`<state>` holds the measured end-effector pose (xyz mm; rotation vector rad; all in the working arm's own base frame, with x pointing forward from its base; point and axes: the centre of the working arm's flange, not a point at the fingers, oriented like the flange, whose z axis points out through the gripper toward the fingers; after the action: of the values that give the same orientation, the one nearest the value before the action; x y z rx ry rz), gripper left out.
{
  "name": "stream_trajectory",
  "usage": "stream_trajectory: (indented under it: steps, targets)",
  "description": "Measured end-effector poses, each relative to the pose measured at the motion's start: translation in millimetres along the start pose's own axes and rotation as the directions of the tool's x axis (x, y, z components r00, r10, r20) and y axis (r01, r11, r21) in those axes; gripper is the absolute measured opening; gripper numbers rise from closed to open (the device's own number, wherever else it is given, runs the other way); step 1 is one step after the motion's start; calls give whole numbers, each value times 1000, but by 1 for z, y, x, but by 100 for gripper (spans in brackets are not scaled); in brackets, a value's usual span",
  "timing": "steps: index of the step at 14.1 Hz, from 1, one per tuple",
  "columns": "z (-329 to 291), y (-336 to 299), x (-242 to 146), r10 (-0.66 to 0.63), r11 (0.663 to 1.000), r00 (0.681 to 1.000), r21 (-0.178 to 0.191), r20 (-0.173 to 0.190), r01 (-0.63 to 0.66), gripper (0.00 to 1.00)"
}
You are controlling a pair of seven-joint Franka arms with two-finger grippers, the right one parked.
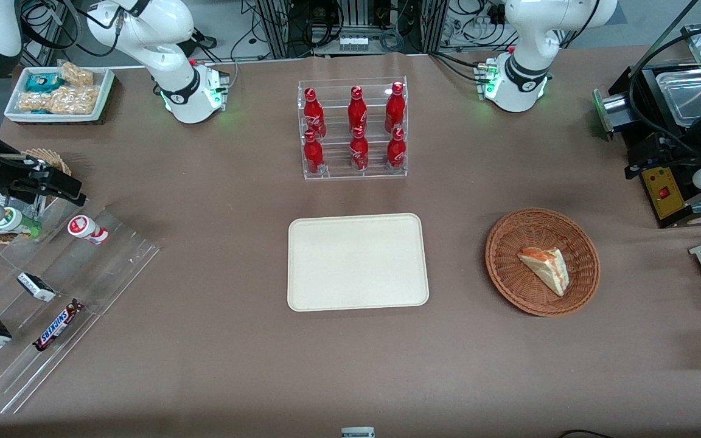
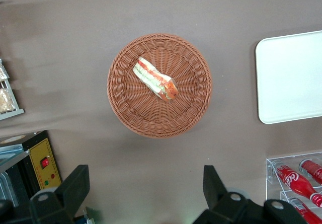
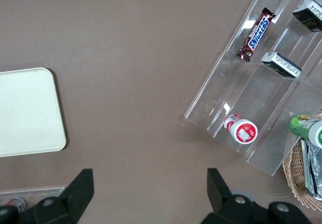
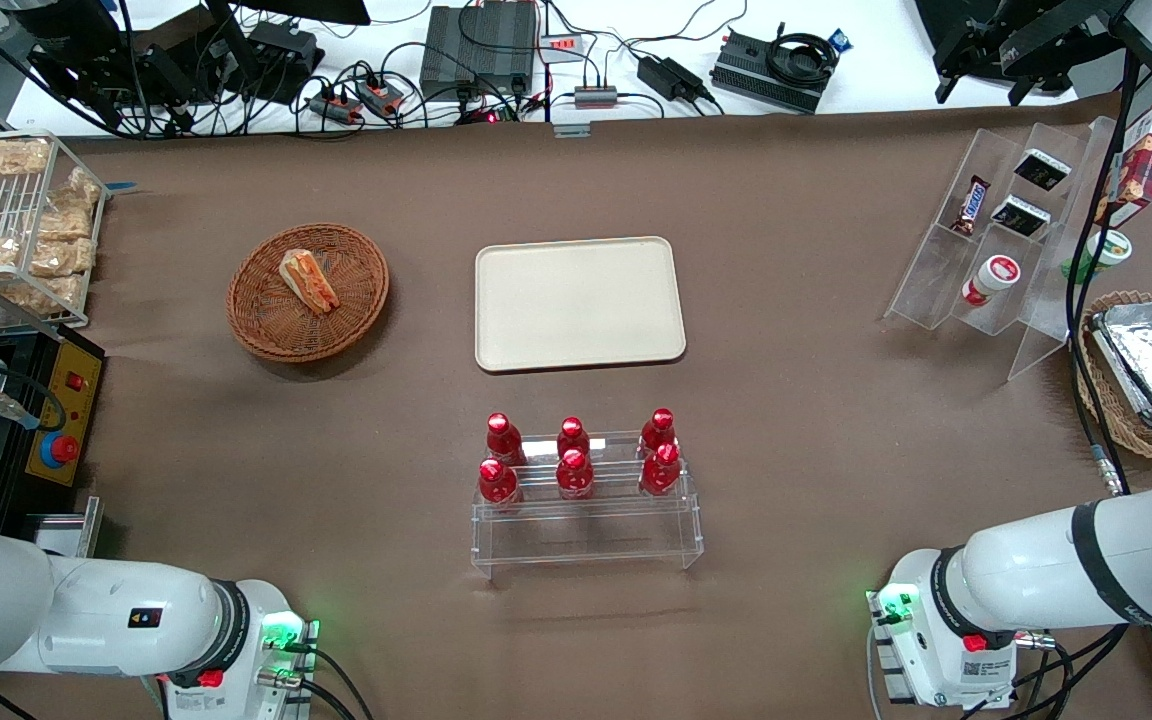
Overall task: Place sandwich from basket to tray
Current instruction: 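Move the left gripper over the sandwich in the wicker basket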
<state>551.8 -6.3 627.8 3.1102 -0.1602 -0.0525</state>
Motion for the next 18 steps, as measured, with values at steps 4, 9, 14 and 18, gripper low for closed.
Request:
stream_trajectory:
  steps: [4, 9, 14, 18]
  targets:
    - [1, 0, 0, 0, 1000, 1000, 0, 6, 0, 100]
    - [9, 0, -5, -2, 1000, 998, -5, 67, 2, 100]
    - [83, -12, 15, -58, 998, 987, 14, 147, 56, 100]
    - [194, -16, 23, -153, 988, 983, 30, 106, 151, 100]
